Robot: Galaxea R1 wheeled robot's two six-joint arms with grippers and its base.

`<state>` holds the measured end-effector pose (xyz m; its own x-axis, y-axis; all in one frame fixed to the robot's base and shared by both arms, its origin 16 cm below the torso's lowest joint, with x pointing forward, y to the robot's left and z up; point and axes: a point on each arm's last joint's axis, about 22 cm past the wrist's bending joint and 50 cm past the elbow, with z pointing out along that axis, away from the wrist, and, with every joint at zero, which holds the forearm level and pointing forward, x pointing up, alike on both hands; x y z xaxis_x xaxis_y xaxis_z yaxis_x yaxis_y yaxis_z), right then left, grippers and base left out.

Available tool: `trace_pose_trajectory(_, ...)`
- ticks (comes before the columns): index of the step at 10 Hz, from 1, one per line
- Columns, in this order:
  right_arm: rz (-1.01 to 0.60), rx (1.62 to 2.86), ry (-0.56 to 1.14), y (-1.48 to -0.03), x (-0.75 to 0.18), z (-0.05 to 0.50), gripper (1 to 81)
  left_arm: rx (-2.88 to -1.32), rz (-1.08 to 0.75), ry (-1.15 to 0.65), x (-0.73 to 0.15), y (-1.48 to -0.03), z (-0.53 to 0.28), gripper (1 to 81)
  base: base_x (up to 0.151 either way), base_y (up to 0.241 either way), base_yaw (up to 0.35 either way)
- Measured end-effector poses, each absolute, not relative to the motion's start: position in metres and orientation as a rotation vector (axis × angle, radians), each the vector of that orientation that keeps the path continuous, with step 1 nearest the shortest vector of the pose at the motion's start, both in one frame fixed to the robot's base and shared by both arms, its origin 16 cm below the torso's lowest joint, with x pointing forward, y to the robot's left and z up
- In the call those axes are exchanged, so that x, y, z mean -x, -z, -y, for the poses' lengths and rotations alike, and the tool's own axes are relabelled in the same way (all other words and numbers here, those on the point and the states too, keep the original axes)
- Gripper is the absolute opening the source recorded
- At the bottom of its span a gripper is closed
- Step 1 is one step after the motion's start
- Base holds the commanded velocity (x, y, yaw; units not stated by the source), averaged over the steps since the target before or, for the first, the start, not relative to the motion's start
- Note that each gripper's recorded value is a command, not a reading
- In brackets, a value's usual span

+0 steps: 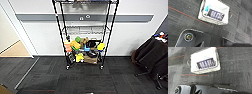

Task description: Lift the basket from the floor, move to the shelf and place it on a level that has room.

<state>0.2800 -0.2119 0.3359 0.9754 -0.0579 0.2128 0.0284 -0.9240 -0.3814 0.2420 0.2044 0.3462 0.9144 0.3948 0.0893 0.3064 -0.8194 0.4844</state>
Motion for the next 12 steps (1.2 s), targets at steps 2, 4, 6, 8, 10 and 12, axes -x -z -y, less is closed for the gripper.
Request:
trace_pose_trajectory(2, 0.003, 2.735, 0.320, -0.330, -0.304, 0.214, 81.1, -2.623, -0.558, -0.272, -0.259, -0.330, -0.221, 81.1, 0.000, 0.000, 0.000)
trace_pose_trajectory(4, 0.006, 2.744, 0.286, -0.312, -0.310, 0.217, 81.1, -2.640, -0.579, -0.263, -0.273, -0.310, -0.228, 81.1, 0.000, 0.000, 0.000)
trace_pose_trajectory(6, 0.011, 2.752, 0.226, -0.290, -0.314, 0.217, 81.1, -2.629, -0.595, -0.238, -0.285, -0.290, -0.219, 81.1, 0.000, 0.000, 0.000)
trace_pose_trajectory(8, 0.010, 2.756, 0.213, -0.268, -0.330, 0.219, 81.1, -2.634, -0.612, -0.211, -0.291, -0.267, -0.221, 81.1, 0.000, 0.000, 0.000)
trace_pose_trajectory(10, 0.006, 2.760, 0.177, -0.245, -0.332, 0.220, 81.1, -2.639, -0.618, -0.183, -0.295, -0.244, -0.220, 81.1, 0.000, 0.000, 0.000)
trace_pose_trajectory(12, 0.017, 2.758, 0.185, -0.235, -0.352, 0.218, 81.1, -2.636, -0.610, -0.187, -0.310, -0.232, -0.219, 81.1, 0.000, 0.000, 0.000)
